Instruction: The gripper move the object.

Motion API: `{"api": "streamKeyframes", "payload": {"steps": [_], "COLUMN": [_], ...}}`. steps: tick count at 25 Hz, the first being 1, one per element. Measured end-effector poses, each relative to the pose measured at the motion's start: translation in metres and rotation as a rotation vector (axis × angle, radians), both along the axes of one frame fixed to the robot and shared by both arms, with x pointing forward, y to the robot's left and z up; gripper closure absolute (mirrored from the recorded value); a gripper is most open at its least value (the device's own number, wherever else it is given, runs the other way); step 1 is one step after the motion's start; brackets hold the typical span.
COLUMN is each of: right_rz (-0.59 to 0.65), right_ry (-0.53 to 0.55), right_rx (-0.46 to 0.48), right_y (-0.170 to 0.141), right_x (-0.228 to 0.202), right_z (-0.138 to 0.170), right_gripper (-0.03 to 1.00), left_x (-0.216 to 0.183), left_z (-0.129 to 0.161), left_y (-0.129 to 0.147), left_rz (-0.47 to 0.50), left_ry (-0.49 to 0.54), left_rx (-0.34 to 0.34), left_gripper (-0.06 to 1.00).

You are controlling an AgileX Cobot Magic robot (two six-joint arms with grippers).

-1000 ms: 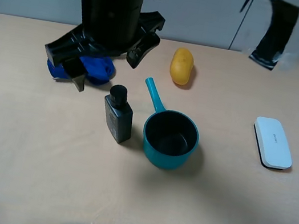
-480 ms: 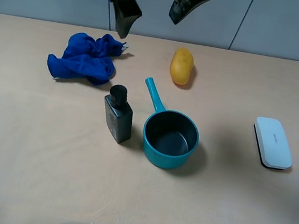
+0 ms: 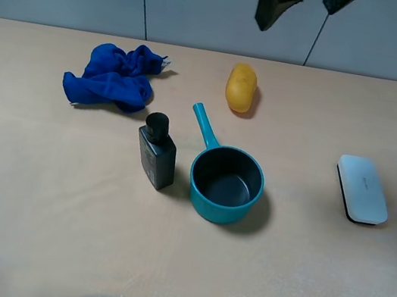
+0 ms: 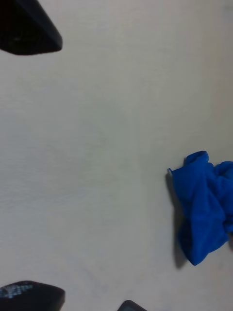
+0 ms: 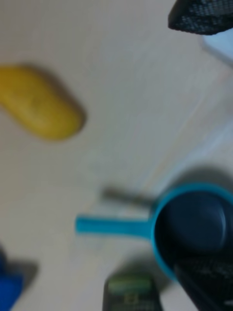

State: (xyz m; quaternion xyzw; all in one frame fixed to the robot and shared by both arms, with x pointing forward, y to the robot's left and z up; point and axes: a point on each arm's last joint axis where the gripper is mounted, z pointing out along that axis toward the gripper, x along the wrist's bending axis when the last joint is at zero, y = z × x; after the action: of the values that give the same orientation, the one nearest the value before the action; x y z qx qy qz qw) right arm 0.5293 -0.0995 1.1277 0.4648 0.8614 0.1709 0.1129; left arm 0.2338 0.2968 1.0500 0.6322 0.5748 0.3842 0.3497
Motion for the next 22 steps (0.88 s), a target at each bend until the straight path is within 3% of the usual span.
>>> {"api": "streamKeyframes", "payload": {"steps": [11,22], "right_rz": [-0.195,-0.232], "right_ry": [-0.034,-0.071], "right_rx": [-0.053,-0.057], "right_y": [-0.086,-0.124], "right_x": [-0.01,-0.07], "right_z": [0.009,0.014], "right_gripper": [0.27,0.27], "left_x": [0.0,0.0], "left_z": [0.0,0.0], "left_y": [0.0,0.0], "left_rz": [0.0,0.0], "left_ry": [0.0,0.0], "left_rx": [0.0,0.0], "left_gripper": [0.01,0.01]}}
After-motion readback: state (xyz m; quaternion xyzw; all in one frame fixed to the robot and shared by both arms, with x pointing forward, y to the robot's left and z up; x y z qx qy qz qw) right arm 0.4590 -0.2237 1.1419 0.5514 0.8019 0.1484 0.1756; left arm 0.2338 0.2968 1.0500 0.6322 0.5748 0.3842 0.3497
